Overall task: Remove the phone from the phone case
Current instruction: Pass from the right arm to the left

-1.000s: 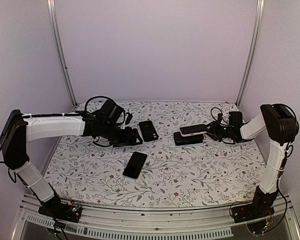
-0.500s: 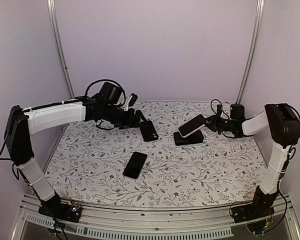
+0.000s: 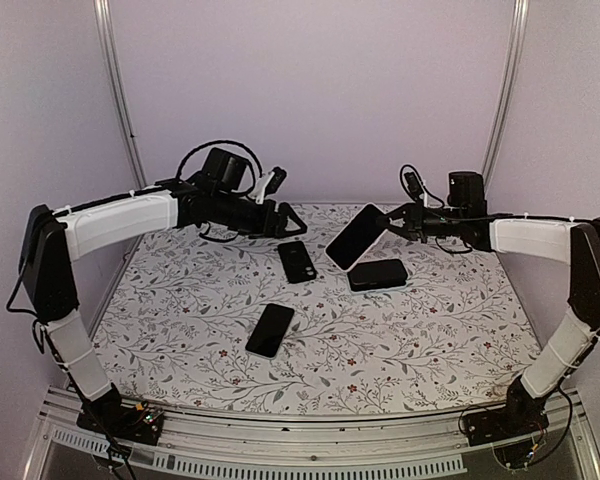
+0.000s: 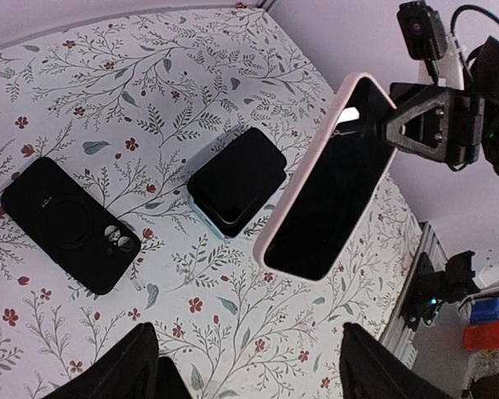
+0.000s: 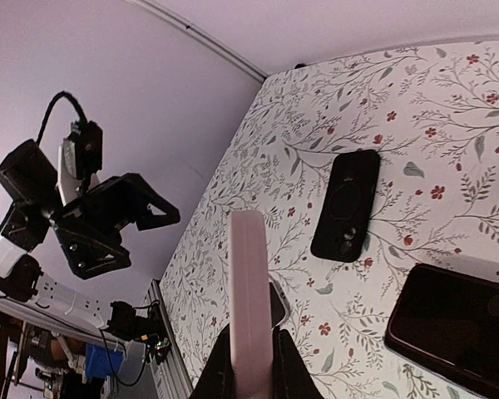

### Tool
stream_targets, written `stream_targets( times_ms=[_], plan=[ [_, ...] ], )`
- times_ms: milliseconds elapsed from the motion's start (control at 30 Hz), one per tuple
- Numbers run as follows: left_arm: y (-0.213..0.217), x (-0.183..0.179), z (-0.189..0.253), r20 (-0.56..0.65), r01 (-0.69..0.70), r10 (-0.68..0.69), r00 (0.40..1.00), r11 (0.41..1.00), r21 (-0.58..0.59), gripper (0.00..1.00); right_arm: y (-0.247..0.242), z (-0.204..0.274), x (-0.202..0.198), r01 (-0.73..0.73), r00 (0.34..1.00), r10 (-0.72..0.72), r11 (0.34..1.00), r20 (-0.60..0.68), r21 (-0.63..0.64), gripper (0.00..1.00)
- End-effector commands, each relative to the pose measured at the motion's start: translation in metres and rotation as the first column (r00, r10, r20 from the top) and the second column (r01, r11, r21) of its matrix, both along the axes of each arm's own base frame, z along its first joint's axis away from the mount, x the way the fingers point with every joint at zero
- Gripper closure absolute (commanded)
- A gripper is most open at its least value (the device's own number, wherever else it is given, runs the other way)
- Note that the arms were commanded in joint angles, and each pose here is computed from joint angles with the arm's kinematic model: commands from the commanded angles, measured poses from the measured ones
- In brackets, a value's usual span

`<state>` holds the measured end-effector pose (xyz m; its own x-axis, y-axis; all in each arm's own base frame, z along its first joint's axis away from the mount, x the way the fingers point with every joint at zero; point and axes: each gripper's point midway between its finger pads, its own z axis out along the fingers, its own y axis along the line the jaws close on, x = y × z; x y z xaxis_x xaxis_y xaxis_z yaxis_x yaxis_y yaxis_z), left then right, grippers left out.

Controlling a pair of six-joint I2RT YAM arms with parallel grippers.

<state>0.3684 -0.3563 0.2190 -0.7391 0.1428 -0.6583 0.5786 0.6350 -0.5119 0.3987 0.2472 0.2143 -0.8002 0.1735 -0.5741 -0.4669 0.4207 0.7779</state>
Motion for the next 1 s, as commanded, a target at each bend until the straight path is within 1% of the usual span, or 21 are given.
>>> stream_targets(
  times_ms=[0,100,267,500,800,867,967],
  plan=[
    [-0.014,0.0,0.02,0.06,0.099,-0.095,0.994,0.993,-0.061,0.24,0.036,0.04,-0.043,-0.171,0.979,0.173,0.985,0.103,-0.03,1.0],
    [-0.019,-0.006,0.021,0.063,0.145,-0.14,0.988,0.987,-0.074,0.24,0.056,0.053,-0.063,-0.245,0.958,0.248,0.969,0.14,-0.042,1.0],
    [-0.032,-0.028,0.025,0.061,0.263,-0.257,0.965,0.955,-0.141,0.27,0.077,0.06,-0.088,-0.342,0.928,0.346,0.938,0.137,-0.051,1.0],
    [-0.045,-0.057,0.029,0.051,0.387,-0.386,0.921,0.894,-0.227,0.34,0.09,0.067,-0.105,-0.422,0.892,0.424,0.905,0.154,-0.05,1.0],
    [-0.06,-0.082,0.023,0.023,0.47,-0.482,0.876,0.842,-0.264,0.43,0.097,0.068,-0.115,-0.47,0.866,0.472,0.881,0.164,-0.055,1.0],
    [-0.064,-0.087,0.023,0.021,0.488,-0.501,0.865,0.83,-0.271,0.46,0.097,0.066,-0.114,-0.473,0.865,0.475,0.879,0.162,-0.058,1.0],
    [-0.066,-0.092,0.021,0.013,0.499,-0.517,0.856,0.821,-0.277,0.55,0.099,0.065,-0.114,-0.479,0.861,0.482,0.876,0.163,-0.061,1.0]
  ],
)
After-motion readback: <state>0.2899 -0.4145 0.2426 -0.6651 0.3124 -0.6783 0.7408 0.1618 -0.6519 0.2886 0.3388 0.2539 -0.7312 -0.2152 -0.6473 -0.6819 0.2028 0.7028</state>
